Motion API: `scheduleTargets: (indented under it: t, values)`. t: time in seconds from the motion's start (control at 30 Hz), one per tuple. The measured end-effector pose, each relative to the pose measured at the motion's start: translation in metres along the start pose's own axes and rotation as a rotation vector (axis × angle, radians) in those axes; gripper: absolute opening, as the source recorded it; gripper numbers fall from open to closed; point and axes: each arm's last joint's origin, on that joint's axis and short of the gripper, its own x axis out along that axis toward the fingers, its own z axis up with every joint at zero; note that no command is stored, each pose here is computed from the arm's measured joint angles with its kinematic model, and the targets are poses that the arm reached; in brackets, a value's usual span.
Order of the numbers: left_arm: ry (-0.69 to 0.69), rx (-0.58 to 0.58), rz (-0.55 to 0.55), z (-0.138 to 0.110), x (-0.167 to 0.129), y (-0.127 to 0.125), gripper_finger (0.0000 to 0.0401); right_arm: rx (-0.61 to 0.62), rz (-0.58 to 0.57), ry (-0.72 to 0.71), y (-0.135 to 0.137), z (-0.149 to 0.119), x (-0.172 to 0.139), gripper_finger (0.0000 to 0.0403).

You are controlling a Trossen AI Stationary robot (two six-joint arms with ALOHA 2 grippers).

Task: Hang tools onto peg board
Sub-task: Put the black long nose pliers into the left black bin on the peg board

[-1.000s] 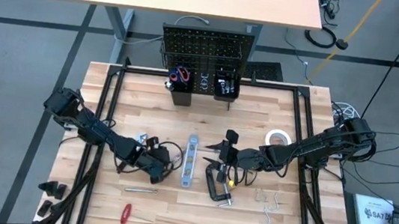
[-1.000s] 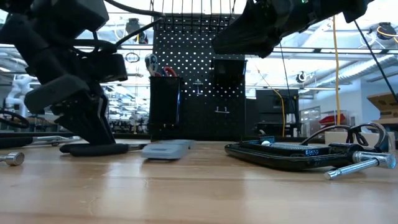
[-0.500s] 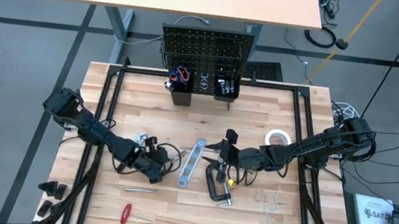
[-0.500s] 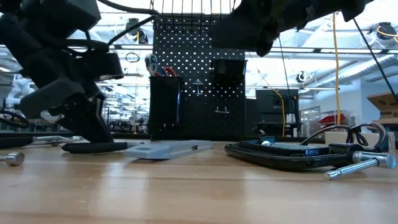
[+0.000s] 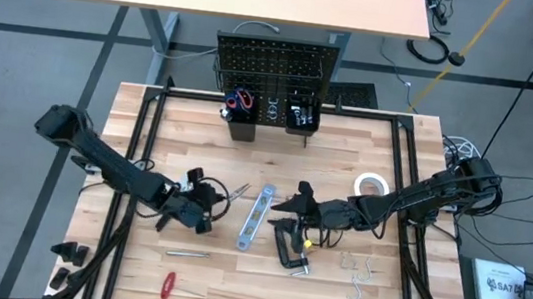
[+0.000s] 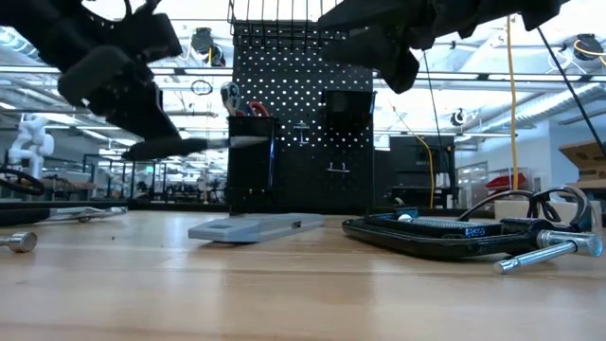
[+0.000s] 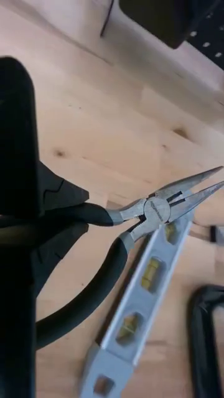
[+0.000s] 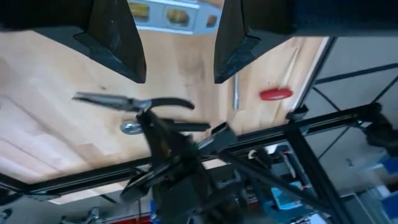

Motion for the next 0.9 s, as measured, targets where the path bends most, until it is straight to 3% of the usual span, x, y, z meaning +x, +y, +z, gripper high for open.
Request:
scheduleTargets:
  t: [0.17,0.3,0.63,0.77,0.9]
  values:
    - [-0.022,-0.008,-0.052,0.005,-0.009,0.003,0.0,-0.086,0.008,0.003,0.003,-0.001,-0.001,0.018]
    - [-0.039,-0.081,-0.105,0.01,-0.014,0.005,0.0,-0.282,0.024,0.011,0.003,-0.002,-0.001,0.018]
    - [0.07,-0.607,-0.339,0.021,-0.007,0.007,0.0,-0.886,0.026,0.029,0.002,-0.004,-0.001,0.018]
    - [0.024,-0.659,-0.439,0.03,-0.003,0.002,0.0,-0.985,-0.001,0.033,-0.002,-0.003,0.0,0.018]
    - [-0.006,-0.674,-0.471,0.034,0.003,-0.001,0.0,-1.015,-0.028,0.041,-0.01,0.0,0.003,0.018]
